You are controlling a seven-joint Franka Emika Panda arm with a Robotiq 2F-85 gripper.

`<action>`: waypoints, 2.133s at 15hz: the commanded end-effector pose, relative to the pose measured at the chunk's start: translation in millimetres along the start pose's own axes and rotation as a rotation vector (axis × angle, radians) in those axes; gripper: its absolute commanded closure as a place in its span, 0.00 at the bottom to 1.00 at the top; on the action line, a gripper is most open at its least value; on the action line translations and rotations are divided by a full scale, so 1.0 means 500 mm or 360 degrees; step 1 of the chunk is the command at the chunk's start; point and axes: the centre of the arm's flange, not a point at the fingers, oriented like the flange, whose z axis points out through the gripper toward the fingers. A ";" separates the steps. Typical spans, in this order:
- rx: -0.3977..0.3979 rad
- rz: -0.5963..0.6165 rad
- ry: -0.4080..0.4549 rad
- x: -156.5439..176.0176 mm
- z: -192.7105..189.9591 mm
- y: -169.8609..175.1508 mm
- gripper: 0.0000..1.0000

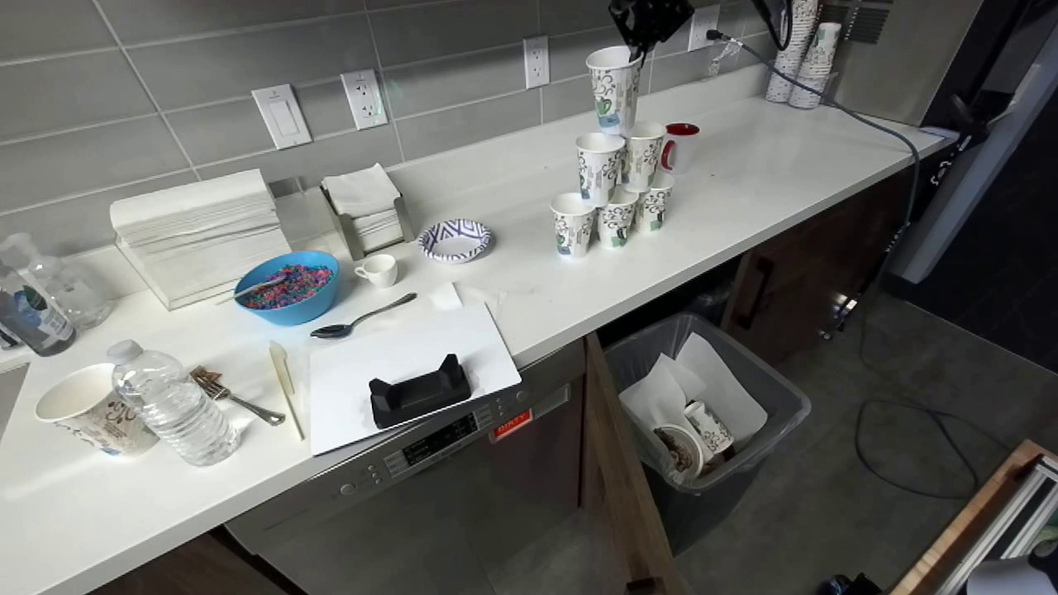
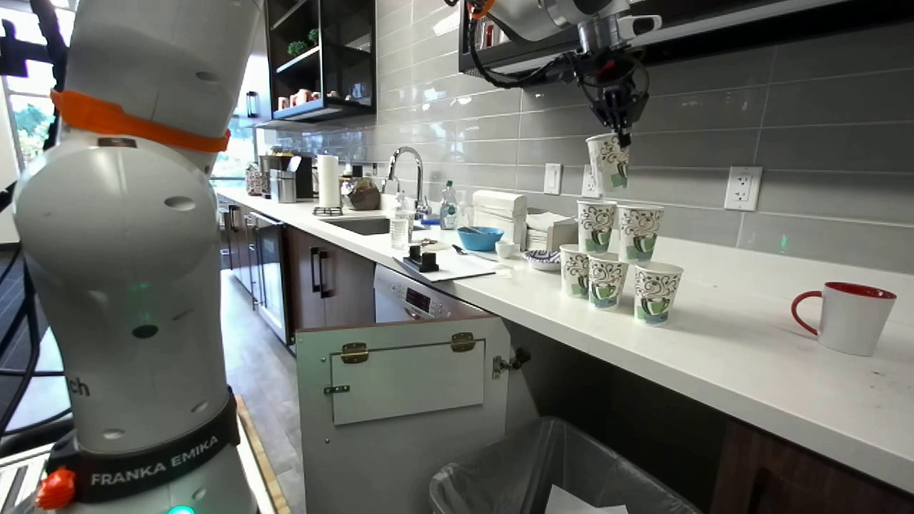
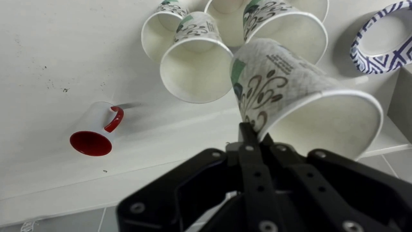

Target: Put each cup in the stack, into the other

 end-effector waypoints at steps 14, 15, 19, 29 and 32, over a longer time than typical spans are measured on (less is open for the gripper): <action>0.0053 0.0060 -0.0006 0.000 0.004 -0.041 0.99; 0.0054 0.0066 -0.0010 0.000 0.007 -0.043 0.99; 0.0062 0.0096 -0.0026 -0.002 0.022 -0.047 0.99; 0.0078 0.0130 -0.0064 -0.008 0.045 -0.047 0.99; 0.0084 0.0139 -0.0073 -0.010 0.050 -0.044 0.99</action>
